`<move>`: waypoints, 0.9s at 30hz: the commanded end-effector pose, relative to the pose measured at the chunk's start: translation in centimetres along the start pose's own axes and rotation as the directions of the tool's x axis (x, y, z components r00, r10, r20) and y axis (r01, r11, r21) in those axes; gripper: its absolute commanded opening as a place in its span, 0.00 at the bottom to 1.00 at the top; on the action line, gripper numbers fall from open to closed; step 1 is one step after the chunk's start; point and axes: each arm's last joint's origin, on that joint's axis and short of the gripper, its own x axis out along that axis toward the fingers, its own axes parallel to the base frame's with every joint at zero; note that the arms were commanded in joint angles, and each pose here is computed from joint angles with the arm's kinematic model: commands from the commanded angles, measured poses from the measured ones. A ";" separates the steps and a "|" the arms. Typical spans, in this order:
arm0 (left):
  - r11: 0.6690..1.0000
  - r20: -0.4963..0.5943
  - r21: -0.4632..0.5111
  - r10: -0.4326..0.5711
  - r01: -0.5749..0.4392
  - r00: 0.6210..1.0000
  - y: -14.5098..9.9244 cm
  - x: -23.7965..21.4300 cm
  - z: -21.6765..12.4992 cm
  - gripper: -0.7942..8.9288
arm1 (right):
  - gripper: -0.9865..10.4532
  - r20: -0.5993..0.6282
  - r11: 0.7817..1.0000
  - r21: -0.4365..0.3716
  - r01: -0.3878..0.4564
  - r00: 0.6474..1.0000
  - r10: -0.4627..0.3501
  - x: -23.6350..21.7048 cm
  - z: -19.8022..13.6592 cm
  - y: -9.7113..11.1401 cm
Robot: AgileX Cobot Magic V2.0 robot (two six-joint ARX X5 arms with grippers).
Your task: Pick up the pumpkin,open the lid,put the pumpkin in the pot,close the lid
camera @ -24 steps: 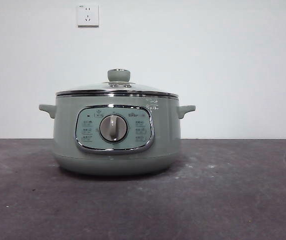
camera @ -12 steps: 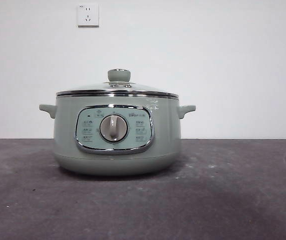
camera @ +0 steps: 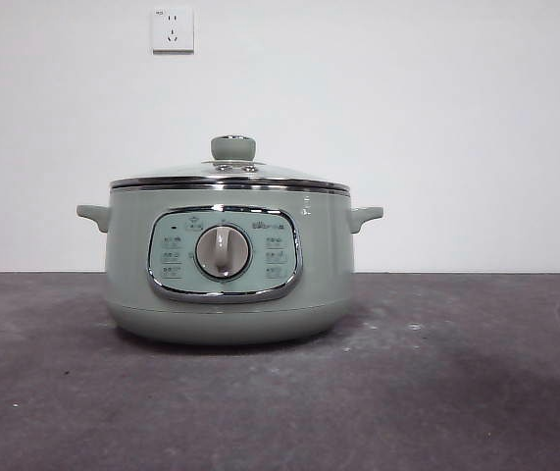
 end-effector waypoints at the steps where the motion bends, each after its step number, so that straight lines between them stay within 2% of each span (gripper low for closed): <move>1: 1.000 -0.012 -0.008 0.004 -0.004 1.000 0.0 0.1 -0.5 0.08 | 0.09 -0.021 1.000 0.028 -0.002 1.000 0.003 0.1 -1.3 0.0; 9: 1.000 -0.012 -0.008 0.004 -0.004 1.000 0.0 0.1 -0.5 0.08 | 0.09 -0.193 1.000 0.010 0.008 0.981 -0.006 0.0 -2.9 -0.1; 15: 1.000 -0.012 -0.008 0.004 -0.004 1.000 0.0 0.1 -0.5 0.08 | 0.09 -0.189 0.999 0.049 0.014 0.982 -0.004 0.0 -2.9 -0.1; 27: 1.000 -0.012 -0.007 0.004 -0.004 1.000 0.0 0.1 -0.5 0.08 | 0.09 -0.189 0.999 0.047 0.016 0.982 -0.007 0.0 -2.9 -0.1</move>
